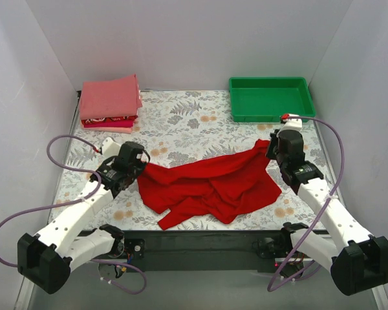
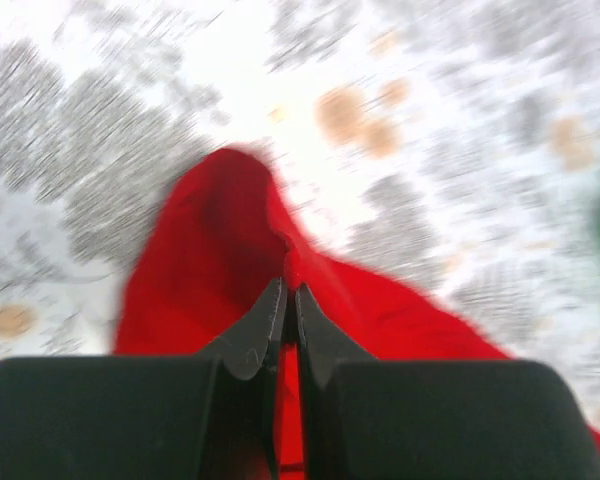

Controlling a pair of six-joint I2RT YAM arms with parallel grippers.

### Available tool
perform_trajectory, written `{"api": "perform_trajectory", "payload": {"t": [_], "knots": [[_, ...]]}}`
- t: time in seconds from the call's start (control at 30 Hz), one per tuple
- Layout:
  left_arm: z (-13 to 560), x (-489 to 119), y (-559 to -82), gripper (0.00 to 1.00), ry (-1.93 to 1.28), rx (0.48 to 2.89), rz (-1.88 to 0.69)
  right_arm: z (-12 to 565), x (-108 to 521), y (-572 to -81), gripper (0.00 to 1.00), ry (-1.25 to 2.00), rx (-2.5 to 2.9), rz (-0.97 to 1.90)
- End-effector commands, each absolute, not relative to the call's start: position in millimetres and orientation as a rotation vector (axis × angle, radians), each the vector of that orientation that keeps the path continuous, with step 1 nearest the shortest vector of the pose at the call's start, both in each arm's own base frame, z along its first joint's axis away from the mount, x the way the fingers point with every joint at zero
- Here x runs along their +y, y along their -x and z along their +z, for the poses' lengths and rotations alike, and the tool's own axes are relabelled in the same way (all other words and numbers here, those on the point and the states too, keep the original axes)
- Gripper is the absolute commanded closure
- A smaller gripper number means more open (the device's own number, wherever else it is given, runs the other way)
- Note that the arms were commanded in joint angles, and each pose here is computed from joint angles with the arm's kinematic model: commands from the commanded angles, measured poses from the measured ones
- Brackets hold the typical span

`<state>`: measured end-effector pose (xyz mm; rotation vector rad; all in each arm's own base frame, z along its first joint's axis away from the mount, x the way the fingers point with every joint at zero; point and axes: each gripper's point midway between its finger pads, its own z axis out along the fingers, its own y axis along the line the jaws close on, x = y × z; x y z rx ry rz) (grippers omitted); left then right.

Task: Fold and stack the t-shirts
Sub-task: Flatten the tshirt out

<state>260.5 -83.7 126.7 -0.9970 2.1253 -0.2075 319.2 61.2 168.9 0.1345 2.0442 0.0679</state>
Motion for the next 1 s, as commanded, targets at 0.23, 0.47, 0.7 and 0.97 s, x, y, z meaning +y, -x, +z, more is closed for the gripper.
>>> {"api": "perform_trajectory", "payload": {"t": [0.23,0.47,0.7,0.97], "knots": [[396.2,-50.0,-302.0,1.00,0.899,1.416,-0.431,361.0,60.6,-314.6,0.99,-0.101,1.598,0.182],[543.5,-42.0,-253.5,1.00,0.662,1.131,-0.617,469.7,55.1,-254.4,0.99,-0.045,1.341,0.274],[653.8,-16.3,-172.5,1.00,0.493,0.898,-0.694,554.7,58.3,-176.9,0.99,0.051,1.141,0.412],[705.1,-4.3,-93.3,1.00,0.333,0.743,-0.799,584.4,69.4,-97.9,0.99,0.154,1.013,0.598]]}}
